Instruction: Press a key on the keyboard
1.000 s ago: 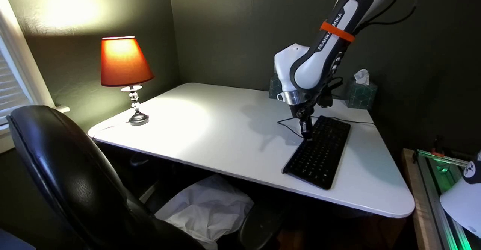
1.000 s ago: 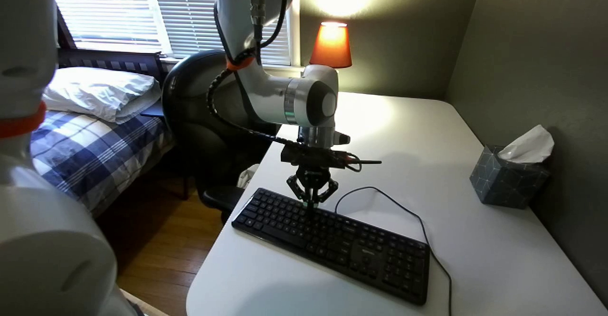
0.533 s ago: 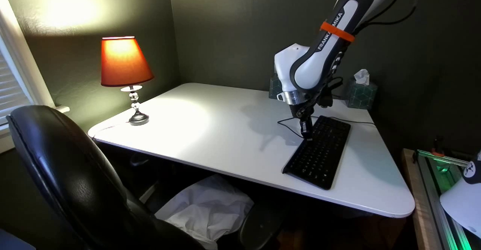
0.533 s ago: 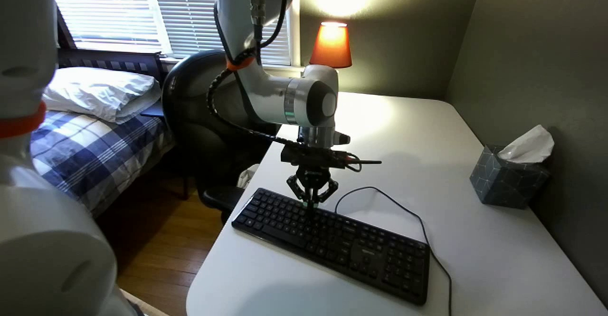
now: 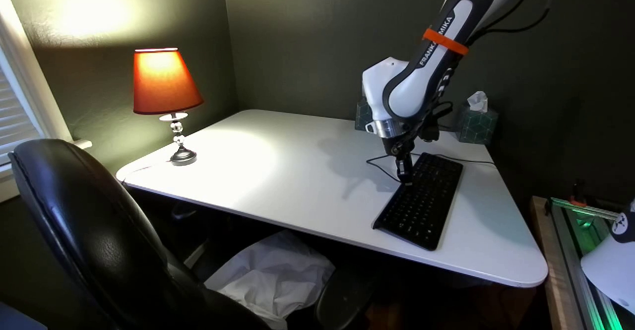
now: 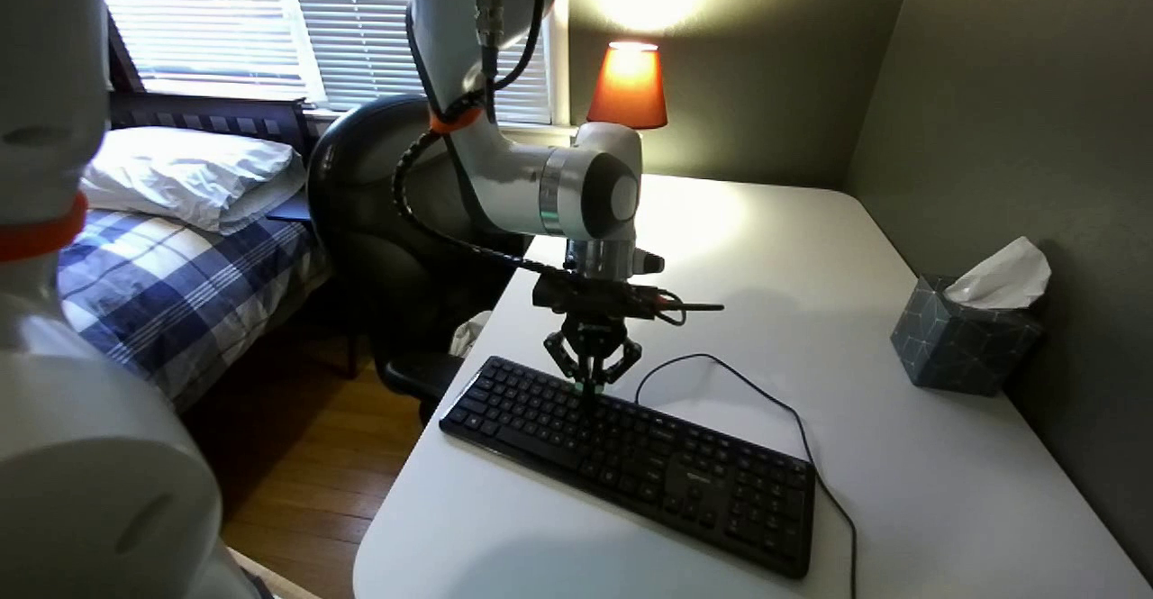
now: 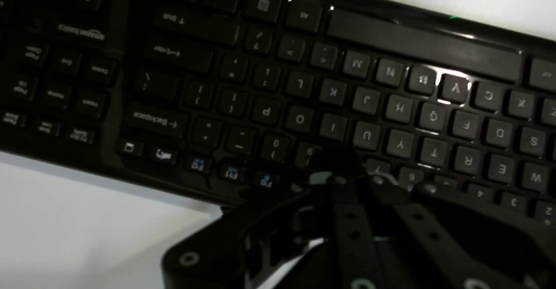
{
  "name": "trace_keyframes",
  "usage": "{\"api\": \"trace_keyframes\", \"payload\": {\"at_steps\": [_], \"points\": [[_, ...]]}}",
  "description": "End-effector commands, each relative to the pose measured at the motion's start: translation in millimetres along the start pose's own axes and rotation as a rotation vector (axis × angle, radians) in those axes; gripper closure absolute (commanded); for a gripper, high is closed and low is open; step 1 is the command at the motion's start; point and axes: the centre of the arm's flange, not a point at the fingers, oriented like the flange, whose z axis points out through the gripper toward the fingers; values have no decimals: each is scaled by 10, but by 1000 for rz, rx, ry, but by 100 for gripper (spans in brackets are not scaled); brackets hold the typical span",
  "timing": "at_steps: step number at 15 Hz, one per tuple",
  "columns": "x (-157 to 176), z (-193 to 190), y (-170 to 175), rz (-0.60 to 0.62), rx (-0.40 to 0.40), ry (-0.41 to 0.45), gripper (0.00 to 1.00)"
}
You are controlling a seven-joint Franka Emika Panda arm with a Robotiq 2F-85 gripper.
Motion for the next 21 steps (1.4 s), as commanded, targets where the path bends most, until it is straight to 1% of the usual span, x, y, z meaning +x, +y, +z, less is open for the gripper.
{"api": "trace_keyframes", "payload": {"at_steps": [1,9,10,11,13,14,21], "points": [[-46,-39,13,-3,6,15,100],[-102,-147,21,8,0,37,100],[-110,-163,21,12,8,38,74],[-118,-174,18,12,8,42,73],[-143,-203,18,16,11,49,60],[-158,-217,19,19,9,50,51],[-293,-327,3,39,9,76,0]]}}
